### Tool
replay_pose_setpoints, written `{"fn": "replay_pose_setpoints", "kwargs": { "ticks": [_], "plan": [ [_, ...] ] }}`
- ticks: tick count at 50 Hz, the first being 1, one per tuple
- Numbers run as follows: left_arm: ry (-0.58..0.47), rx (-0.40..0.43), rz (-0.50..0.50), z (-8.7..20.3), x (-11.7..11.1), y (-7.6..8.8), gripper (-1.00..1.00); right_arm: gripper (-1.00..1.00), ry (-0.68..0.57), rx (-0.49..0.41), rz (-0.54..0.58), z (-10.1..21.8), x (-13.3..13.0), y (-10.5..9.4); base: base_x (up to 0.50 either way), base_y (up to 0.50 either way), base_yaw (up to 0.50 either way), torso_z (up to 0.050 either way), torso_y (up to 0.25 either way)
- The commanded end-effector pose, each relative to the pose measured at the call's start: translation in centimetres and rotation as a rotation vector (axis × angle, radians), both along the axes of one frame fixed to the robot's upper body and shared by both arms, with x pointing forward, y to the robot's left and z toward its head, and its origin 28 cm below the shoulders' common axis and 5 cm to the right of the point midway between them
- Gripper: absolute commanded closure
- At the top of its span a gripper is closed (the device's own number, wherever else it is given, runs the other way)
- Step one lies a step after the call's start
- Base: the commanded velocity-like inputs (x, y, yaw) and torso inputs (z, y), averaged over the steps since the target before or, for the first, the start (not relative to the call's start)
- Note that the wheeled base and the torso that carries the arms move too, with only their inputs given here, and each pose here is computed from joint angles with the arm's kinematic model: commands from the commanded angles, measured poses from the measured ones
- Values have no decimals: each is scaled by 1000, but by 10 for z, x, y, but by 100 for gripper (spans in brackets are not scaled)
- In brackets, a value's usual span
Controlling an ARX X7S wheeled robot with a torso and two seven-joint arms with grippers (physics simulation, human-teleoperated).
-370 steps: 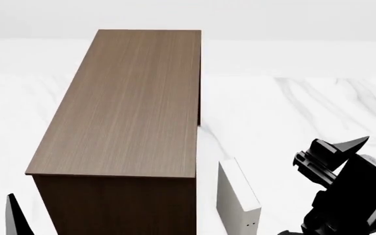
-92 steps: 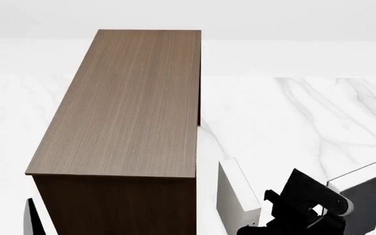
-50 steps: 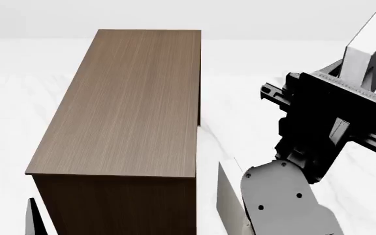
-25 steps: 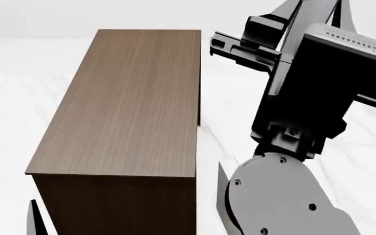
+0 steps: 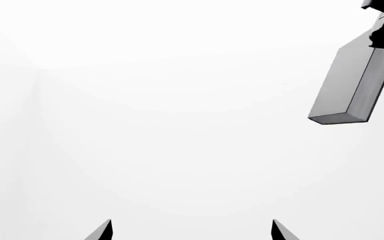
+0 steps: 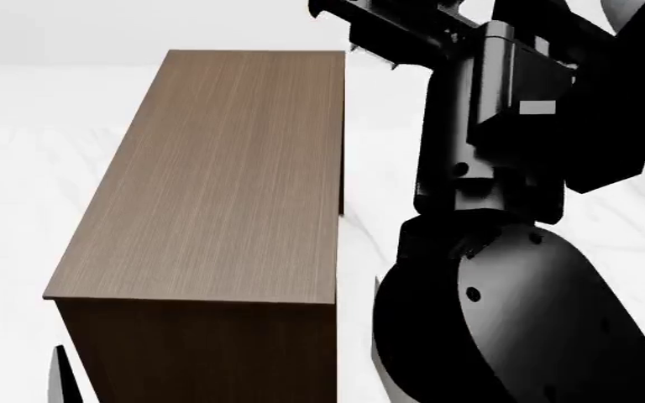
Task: Pick up the book in the middle and place it on the cabinet shelf.
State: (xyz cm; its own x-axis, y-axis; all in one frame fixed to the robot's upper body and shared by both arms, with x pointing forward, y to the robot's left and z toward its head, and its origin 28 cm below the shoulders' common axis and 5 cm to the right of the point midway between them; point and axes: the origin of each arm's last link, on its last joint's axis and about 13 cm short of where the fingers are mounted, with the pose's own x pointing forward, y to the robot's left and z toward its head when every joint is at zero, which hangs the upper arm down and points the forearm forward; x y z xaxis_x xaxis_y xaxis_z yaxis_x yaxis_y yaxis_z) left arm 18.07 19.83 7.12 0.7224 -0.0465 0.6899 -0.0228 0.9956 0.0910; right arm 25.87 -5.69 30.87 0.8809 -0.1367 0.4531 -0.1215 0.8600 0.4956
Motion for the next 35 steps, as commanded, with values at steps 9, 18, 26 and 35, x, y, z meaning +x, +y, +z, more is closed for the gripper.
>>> {"fn": "replay_pose_setpoints", "kwargs": {
  "ticks": [9, 18, 26, 35],
  "plan": [
    [0, 3, -8, -1, -1, -1, -100, 100, 151, 173, 356, 10, -2, 13, 0, 0, 0, 0, 2],
    [0, 4, -11, -1, -1, -1, -100, 100, 179, 177, 430, 11, -6, 21, 0, 0, 0, 0, 1],
    [0, 5, -12, -1, -2, -1, -100, 100, 191, 174, 454, 14, -7, 25, 0, 0, 0, 2, 1],
    [2, 1, -6, 0, -1, 0, -100, 100, 229, 243, 577, 20, -13, 34, 0, 0, 0, 0, 2]
  ]
}}
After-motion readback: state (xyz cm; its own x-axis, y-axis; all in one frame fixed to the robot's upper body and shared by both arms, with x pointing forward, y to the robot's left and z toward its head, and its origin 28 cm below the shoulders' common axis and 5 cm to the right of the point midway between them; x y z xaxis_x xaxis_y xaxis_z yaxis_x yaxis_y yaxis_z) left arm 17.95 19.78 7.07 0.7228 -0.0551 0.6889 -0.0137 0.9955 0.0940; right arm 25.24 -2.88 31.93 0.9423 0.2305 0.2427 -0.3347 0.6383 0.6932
